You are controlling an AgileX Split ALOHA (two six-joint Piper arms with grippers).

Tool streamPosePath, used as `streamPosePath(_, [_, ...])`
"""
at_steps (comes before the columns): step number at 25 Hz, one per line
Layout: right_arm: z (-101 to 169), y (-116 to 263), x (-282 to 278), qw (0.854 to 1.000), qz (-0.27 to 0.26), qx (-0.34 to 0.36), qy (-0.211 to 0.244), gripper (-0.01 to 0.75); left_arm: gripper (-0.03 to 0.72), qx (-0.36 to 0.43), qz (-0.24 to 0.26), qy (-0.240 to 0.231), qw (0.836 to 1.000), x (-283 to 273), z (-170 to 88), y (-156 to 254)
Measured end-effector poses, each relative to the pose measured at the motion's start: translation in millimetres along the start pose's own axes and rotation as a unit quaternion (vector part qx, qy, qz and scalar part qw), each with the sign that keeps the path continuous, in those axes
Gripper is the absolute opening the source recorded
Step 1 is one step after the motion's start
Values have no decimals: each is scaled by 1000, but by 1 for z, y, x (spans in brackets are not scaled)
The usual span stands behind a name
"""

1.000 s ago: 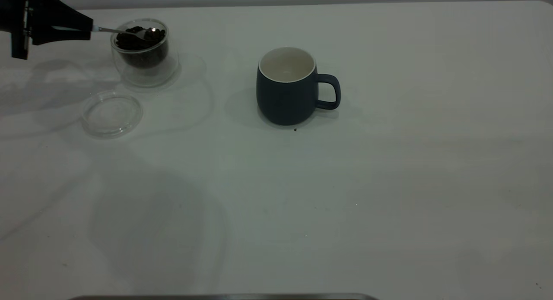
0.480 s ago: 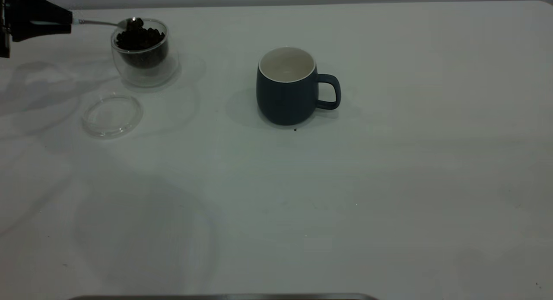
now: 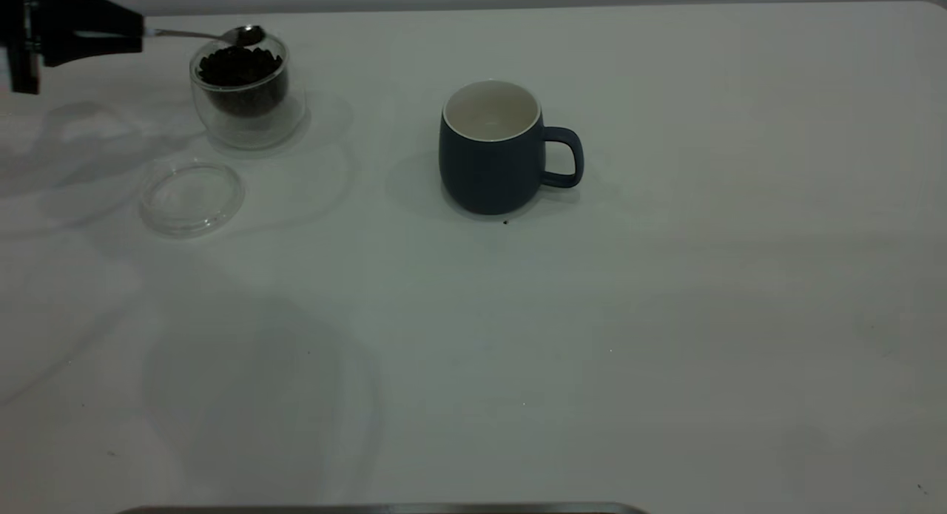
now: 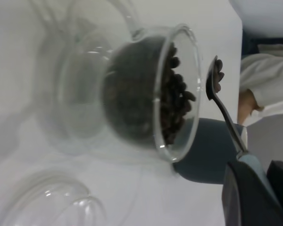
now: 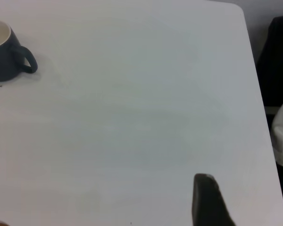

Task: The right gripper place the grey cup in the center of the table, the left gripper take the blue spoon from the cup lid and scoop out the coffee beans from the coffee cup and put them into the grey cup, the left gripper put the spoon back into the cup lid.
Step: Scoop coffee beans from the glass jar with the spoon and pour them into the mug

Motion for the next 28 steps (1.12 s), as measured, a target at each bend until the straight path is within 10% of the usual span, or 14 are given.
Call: streamPosePath(28, [0, 0, 0, 1000, 0, -1, 0, 363, 120, 63, 147, 23, 987, 134, -72, 78])
Point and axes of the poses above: a point on each arm's last joint axis where the gripper is mounted, x pointing out along that axis toward the gripper, z along the wrist's bending axis when the last joint is at zero, y = z × x, the point moved 10 cm from there along x, pointing out along that axis toward the gripper, and after that the axes turned 5 degrees about -x, right-handed, at the moved point
